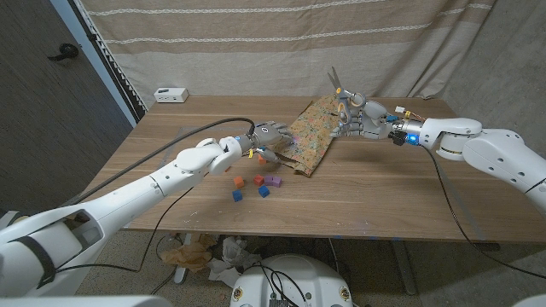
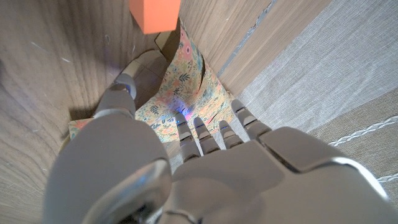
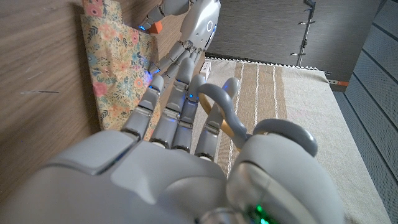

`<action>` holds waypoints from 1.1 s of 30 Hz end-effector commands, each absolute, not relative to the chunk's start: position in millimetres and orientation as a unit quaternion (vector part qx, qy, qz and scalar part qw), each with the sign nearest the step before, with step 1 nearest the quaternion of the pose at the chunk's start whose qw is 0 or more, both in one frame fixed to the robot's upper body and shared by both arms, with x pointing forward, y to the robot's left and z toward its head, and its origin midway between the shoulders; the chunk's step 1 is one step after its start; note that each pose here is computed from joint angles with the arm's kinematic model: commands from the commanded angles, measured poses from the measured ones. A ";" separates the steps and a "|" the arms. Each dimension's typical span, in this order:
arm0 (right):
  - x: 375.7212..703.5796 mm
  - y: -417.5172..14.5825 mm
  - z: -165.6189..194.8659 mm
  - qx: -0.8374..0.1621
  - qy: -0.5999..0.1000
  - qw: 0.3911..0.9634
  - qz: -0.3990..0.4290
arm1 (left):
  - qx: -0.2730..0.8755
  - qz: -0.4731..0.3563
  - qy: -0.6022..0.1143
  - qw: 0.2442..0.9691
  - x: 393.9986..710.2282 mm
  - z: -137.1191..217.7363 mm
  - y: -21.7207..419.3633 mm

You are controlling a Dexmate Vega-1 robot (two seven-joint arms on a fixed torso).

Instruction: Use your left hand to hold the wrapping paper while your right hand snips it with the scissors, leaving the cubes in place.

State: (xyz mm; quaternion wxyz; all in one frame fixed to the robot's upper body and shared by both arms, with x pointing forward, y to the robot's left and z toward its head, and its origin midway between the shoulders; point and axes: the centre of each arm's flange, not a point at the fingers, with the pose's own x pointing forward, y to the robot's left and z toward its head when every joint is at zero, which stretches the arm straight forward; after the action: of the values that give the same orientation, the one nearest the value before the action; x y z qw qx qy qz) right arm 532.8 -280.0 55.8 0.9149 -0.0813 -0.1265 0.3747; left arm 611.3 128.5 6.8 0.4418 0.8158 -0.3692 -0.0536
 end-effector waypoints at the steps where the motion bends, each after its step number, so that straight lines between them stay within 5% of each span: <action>1: 532.1 -280.3 56.1 -0.079 -0.129 0.916 0.372 | 0.813 -0.021 -0.388 0.434 612.3 1.6 129.7; 33: 530.1 -276.9 56.2 -0.072 -0.129 0.915 0.376 | 0.799 0.011 -0.416 0.434 628.3 -16.1 118.9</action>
State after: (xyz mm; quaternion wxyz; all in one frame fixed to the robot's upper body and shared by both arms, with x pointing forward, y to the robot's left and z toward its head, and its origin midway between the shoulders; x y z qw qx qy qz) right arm 532.3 -277.1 56.8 0.9144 -0.0746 -0.1270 0.3772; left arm 625.3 121.0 -14.5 0.4283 0.8074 -0.4057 -0.0029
